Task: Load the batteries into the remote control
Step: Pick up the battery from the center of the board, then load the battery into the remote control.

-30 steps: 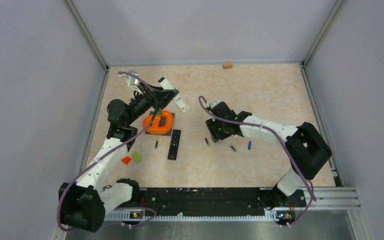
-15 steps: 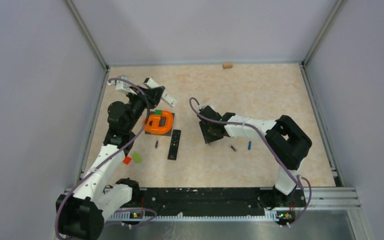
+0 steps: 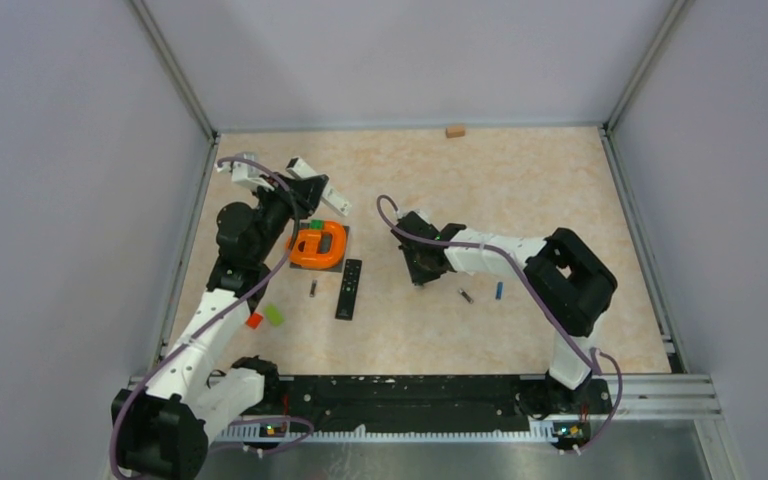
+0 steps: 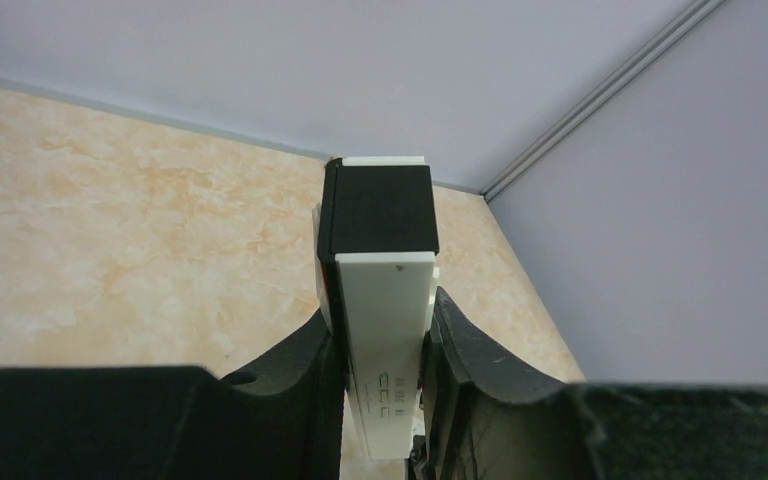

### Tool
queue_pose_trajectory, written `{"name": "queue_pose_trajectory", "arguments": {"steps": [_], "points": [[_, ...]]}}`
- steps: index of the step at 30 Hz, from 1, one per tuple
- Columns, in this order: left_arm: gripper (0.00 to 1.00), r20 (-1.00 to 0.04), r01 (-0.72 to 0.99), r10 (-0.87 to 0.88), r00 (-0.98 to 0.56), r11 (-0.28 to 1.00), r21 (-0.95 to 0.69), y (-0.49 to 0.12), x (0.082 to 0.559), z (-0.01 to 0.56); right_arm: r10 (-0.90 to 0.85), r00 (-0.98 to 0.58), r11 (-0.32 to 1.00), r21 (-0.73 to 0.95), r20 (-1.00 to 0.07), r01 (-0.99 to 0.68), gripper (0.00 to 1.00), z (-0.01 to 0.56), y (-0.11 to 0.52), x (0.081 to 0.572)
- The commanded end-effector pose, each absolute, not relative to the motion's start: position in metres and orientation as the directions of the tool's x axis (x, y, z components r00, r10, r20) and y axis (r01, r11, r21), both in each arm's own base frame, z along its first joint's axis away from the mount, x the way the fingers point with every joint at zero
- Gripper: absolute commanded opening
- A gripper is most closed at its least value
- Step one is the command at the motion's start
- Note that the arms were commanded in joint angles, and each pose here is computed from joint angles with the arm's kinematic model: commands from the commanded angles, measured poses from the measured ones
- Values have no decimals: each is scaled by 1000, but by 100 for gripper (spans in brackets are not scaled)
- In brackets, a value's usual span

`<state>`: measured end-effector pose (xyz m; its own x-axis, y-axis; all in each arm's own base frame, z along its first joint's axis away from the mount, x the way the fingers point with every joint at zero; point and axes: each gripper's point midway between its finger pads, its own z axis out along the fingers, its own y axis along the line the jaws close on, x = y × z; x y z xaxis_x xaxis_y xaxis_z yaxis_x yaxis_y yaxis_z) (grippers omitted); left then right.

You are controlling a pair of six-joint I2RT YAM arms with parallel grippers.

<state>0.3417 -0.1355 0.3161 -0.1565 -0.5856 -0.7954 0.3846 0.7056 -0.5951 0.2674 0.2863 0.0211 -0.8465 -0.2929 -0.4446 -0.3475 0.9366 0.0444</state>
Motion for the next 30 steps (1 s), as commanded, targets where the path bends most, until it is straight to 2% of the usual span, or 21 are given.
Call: {"name": "queue_pose_trajectory", "arguments": {"steps": [1,6,10,13,17,23,30], "points": [[0,-800,404,-576,-169,699,-589,-140,345,314,-237,-835,958,22,-497,-285,9,39,281,277],[0,-770,477,-549,-325,607,-635,-171,348,297,-170,-784,966,57,-597,-253,7,88,265,289],[0,-665,500,-434,-608,442,-745,-219,341,276,-108,-718,939,166,-688,-300,7,147,260,287],[0,-590,503,-349,-728,312,-806,-250,331,261,-80,-705,905,245,-704,-348,7,177,263,278],[0,-530,480,-320,-785,226,-848,-272,325,244,-84,-725,870,305,-683,-388,7,200,267,261],[0,-415,371,-327,-849,189,-909,-292,328,228,-59,-758,823,399,-650,-406,7,220,277,244],[0,-376,334,-317,-871,181,-925,-304,324,213,-57,-745,800,416,-664,-432,7,221,286,247]]}}
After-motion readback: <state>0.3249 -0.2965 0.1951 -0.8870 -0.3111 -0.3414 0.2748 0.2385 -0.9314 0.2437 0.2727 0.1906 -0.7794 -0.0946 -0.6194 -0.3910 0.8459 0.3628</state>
